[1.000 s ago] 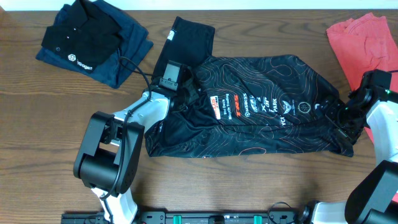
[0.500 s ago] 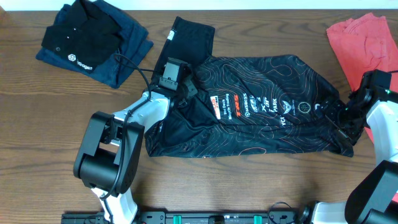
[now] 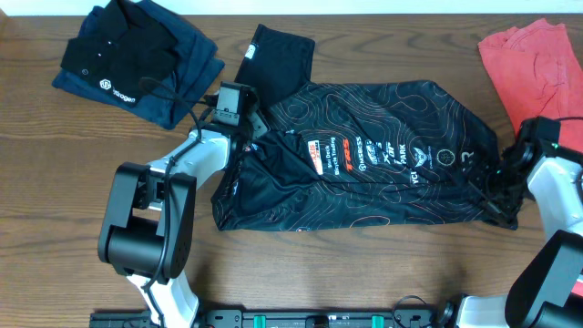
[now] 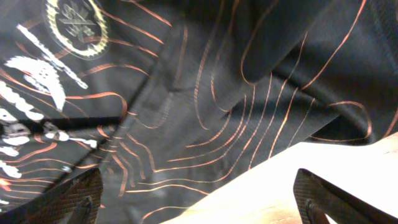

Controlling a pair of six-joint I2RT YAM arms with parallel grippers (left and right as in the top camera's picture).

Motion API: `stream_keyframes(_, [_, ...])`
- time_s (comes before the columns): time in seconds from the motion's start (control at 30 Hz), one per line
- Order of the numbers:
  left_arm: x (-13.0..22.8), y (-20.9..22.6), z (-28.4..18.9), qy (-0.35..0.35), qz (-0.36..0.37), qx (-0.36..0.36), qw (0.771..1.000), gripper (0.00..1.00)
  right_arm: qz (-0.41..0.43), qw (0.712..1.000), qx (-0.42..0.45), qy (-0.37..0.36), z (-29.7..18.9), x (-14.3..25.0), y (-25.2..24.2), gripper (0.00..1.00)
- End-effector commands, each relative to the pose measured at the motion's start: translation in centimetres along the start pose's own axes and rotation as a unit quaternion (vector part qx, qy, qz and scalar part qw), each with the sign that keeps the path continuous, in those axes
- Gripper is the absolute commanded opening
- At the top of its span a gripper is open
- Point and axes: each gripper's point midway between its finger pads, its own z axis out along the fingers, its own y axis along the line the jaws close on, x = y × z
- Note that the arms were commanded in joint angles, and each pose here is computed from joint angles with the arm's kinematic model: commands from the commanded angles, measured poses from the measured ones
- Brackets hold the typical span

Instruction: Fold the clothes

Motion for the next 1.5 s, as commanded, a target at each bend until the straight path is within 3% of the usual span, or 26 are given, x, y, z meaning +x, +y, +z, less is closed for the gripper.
stream_keyframes(0.0, [0.1,-1.5,-1.6,0.009,0.043,0.028,0.999,0.65,-0.042,0.999,-0.013,0.015,0.7,0.9,0.5,0.86])
stream_keyframes(0.2, [-1.9,-3.8,-7.0,-0.030,0.079,0.063,0.994,0.68,-0.099,0.989,-0.105,0.037,0.2,1.8,3.6,0.76])
stream_keyframes(0.33, [-2.0,-4.2,-11.4,-0.040,0.092,0.070,0.992,0.73,-0.139,0.977,-0.155,0.052,-0.1,3.0,5.8,0.53])
stream_keyframes(0.57, [2.8,0.4,-13.6,0.058,0.086,-0.012,0.995,0.73,-0.231,0.961,-0.140,0.057,0.8,6.1,9.9,0.42])
stream_keyframes(0.73, [8.0,2.3,-13.8,0.163,0.088,-0.043,0.982,0.51,-0.245,0.964,-0.096,0.043,1.8,8.0,11.9,0.37])
stream_keyframes(0.83, [9.9,2.6,-13.7,0.185,0.104,-0.052,0.976,0.45,-0.248,0.964,-0.086,0.042,2.2,9.1,12.8,0.31])
stream_keyframes(1.1, [13.4,3.0,-11.5,0.234,0.136,-0.079,0.960,0.19,-0.257,0.961,-0.087,0.059,2.7,11.8,14.3,0.20])
stream_keyframes(1.27, [14.6,4.5,-8.5,0.262,0.128,-0.111,0.950,0.12,-0.276,0.955,-0.083,0.075,3.2,13.5,14.8,0.20])
stream_keyframes(1.47, [15.8,6.1,-6.7,0.287,0.122,-0.139,0.940,0.11,-0.293,0.949,-0.067,0.096,4.4,15.5,15.0,0.19])
